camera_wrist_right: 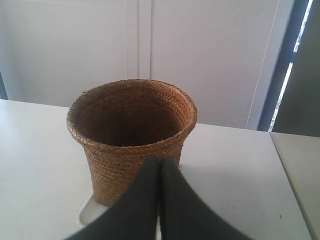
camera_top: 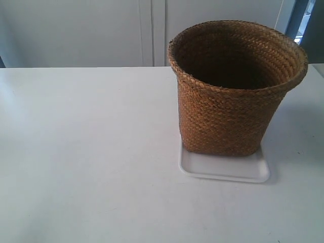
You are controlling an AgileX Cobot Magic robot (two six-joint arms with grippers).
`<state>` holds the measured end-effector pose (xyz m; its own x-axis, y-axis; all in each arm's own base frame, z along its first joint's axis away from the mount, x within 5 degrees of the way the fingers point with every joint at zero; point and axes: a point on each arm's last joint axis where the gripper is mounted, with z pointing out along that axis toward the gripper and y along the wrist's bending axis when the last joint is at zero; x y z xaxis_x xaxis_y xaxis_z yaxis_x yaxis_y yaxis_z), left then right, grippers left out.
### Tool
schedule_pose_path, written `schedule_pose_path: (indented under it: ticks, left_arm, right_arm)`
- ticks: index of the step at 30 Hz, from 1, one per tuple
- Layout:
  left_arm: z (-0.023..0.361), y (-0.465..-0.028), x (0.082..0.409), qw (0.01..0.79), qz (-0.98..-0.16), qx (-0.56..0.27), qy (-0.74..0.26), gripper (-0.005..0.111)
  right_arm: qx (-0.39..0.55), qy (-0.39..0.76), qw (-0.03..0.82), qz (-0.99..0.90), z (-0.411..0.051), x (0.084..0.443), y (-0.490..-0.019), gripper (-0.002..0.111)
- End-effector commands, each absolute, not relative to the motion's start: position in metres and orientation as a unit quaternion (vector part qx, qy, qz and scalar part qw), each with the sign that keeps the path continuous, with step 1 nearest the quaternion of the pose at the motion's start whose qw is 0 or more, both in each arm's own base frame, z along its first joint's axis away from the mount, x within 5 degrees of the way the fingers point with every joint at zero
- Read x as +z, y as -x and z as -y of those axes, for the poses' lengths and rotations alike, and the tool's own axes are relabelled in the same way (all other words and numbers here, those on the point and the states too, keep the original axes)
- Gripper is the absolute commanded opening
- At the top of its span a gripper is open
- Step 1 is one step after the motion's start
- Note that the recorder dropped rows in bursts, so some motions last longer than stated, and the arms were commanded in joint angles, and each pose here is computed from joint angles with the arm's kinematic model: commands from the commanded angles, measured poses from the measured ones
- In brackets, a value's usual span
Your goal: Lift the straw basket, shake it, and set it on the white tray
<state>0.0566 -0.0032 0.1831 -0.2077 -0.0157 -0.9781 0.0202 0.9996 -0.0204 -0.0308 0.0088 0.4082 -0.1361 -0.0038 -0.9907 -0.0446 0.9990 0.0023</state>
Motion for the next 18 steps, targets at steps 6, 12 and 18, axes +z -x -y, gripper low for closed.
schedule_pose_path:
  ticks: [6,12,18]
  left_arm:
    - [0.0018,-0.0543,0.1742,0.605,-0.796,0.001,0.008,0.0]
    - [0.0019,-0.0544,0.1743,0.605,-0.796,-0.01,0.023,0.0]
    - [0.0019,-0.0544,0.1743,0.605,-0.796,-0.01,0.023,0.0]
  right_arm:
    - [0.013,0.018,0.661,-0.75,-0.0091,0.4072,0.0338,0.0]
    - [0.013,0.018,0.661,-0.75,-0.0091,0.4072,0.0338,0.0]
    - [0.013,0.018,0.661,-0.75,-0.0091,0.4072,0.0338,0.0]
